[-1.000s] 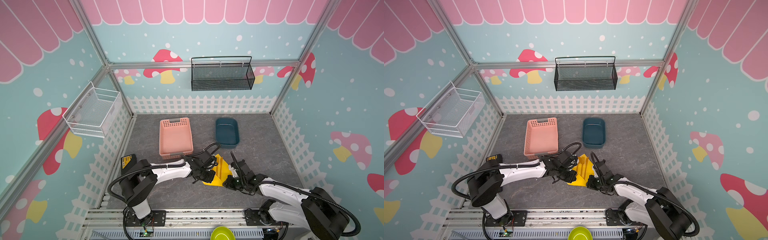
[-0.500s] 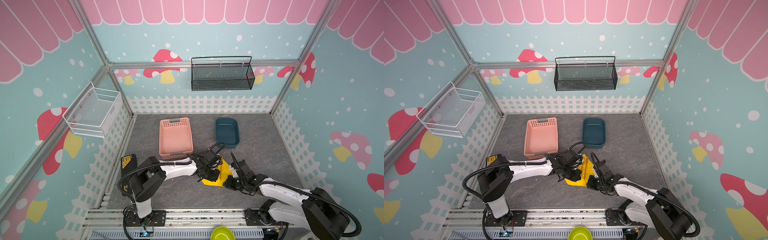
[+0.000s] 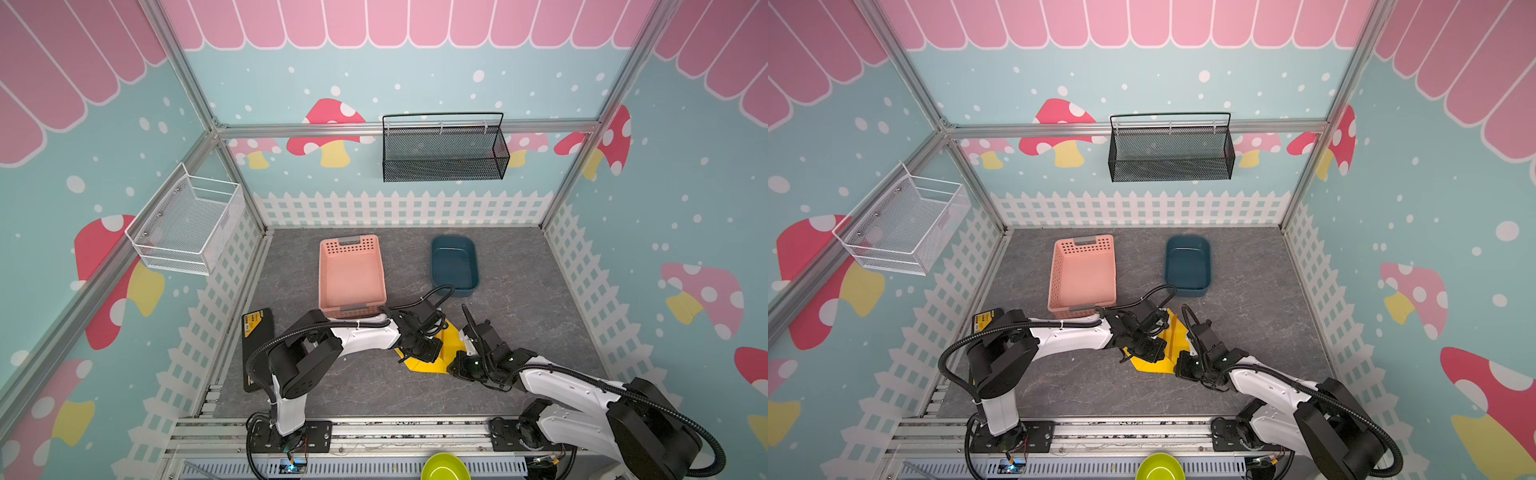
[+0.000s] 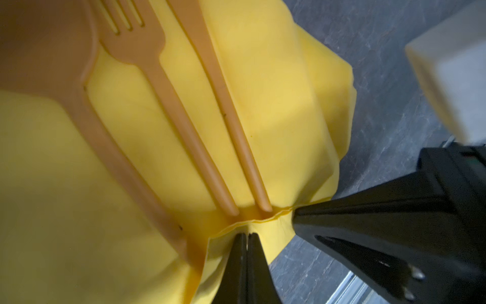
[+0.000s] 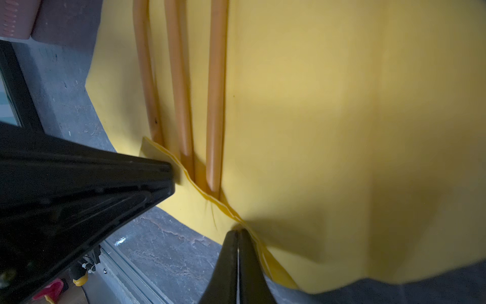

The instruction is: Place the utensils on the paper napkin and roll it up

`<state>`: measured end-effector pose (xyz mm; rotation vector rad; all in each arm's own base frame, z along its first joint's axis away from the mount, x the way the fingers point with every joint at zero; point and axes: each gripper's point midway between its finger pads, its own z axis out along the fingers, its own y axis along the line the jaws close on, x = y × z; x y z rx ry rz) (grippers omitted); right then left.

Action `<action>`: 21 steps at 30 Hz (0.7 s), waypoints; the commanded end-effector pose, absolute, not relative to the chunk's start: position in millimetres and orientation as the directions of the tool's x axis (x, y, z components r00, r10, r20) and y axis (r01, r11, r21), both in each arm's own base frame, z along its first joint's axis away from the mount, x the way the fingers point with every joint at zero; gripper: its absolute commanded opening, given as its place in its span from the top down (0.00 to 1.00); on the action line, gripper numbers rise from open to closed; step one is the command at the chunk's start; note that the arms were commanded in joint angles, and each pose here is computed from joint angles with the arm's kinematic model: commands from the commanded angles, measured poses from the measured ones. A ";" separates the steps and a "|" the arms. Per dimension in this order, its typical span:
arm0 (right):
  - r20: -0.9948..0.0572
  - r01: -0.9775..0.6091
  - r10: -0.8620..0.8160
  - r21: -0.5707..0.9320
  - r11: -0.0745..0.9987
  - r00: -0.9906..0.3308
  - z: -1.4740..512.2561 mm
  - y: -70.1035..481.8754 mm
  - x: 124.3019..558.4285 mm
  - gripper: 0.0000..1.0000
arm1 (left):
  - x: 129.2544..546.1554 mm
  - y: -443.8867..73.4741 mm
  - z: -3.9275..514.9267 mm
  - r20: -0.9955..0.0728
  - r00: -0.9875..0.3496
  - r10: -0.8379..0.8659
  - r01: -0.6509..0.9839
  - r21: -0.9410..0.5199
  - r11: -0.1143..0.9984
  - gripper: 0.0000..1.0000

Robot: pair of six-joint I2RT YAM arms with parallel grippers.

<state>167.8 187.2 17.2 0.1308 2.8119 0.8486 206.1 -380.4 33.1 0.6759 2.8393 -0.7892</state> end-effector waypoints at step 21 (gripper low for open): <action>-0.145 0.067 0.153 0.475 0.877 -0.978 8.9 170.8 162.2 0.88 | 214.1 -379.9 28.3 -0.234 -0.903 0.360 0.429 -0.442 0.788 0.97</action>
